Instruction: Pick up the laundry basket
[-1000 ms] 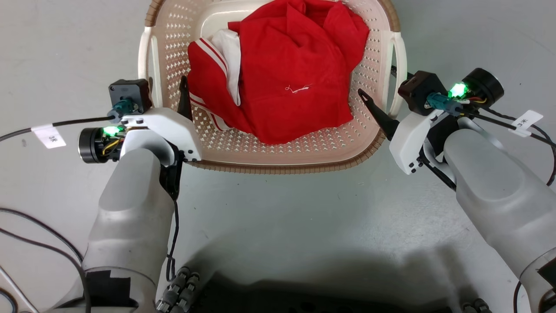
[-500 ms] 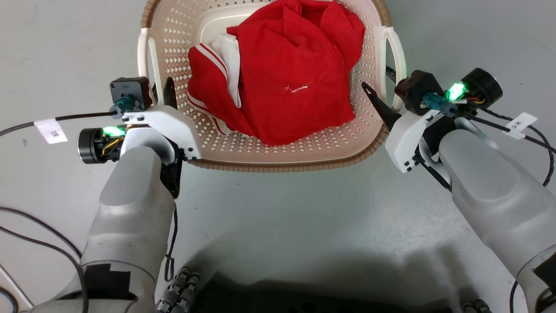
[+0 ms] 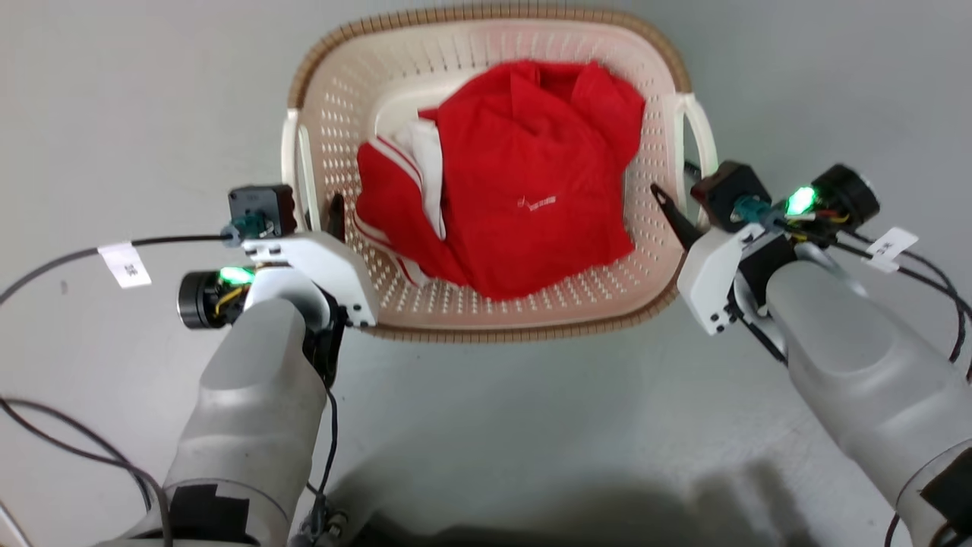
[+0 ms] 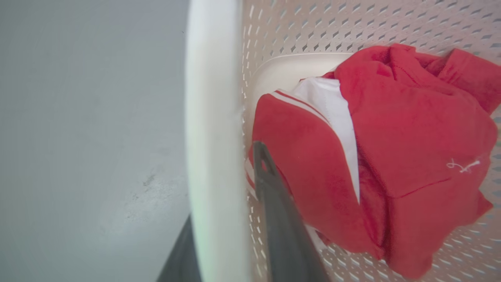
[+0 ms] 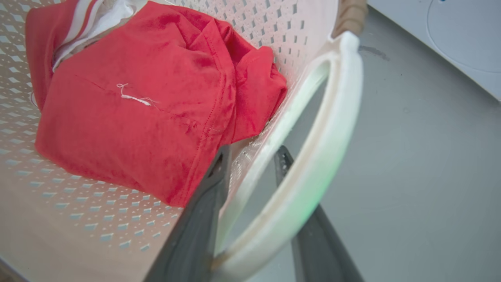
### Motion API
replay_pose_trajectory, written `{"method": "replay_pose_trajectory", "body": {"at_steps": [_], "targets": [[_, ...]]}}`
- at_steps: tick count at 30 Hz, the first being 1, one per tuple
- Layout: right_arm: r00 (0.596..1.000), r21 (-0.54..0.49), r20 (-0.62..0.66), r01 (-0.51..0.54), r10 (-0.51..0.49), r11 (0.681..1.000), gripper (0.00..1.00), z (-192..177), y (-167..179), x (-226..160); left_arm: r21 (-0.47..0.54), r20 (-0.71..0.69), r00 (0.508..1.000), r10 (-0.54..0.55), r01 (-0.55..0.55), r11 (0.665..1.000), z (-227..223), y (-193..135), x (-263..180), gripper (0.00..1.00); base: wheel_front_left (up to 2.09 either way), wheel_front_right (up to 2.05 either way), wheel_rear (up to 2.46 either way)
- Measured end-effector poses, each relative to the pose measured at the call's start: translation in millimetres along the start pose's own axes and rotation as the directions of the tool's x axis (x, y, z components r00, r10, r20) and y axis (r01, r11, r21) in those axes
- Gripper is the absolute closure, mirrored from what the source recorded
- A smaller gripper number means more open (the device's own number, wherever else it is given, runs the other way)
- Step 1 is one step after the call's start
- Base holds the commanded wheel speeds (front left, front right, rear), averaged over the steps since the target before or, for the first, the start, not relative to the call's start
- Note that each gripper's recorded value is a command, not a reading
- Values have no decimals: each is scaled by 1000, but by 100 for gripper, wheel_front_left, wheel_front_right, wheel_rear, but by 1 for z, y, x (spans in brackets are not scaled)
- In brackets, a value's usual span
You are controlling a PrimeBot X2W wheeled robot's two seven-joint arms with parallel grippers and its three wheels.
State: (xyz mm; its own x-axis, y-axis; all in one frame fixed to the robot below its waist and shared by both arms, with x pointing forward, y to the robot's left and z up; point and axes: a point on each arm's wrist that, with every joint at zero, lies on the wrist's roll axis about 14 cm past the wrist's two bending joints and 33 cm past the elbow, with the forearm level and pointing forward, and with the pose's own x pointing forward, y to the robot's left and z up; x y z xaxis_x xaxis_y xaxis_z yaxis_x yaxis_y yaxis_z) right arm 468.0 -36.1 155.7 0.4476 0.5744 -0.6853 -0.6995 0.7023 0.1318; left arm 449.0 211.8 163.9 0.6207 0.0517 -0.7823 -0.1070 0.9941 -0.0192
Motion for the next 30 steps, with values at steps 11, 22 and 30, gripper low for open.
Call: {"method": "replay_pose_trajectory", "body": {"at_steps": [11, 22, 30], "targets": [[998, -3, -15, 55, -56, 998, 100, 17, 14, -53, -49, 15, 999, -48, 49, 998, 6, -15, -48, 100, 0, 0, 0], [990, -3, 3, 138, -138, 990, 100, 34, 31, -116, -67, 44, 993, -106, 109, 992, 11, -31, -106, 100, 0, 0, 0], [982, -2, -13, 189, -189, 982, 100, 34, 51, -158, -38, 32, 989, -145, 146, 989, 3, -41, -144, 100, 0, 0, 0]]}}
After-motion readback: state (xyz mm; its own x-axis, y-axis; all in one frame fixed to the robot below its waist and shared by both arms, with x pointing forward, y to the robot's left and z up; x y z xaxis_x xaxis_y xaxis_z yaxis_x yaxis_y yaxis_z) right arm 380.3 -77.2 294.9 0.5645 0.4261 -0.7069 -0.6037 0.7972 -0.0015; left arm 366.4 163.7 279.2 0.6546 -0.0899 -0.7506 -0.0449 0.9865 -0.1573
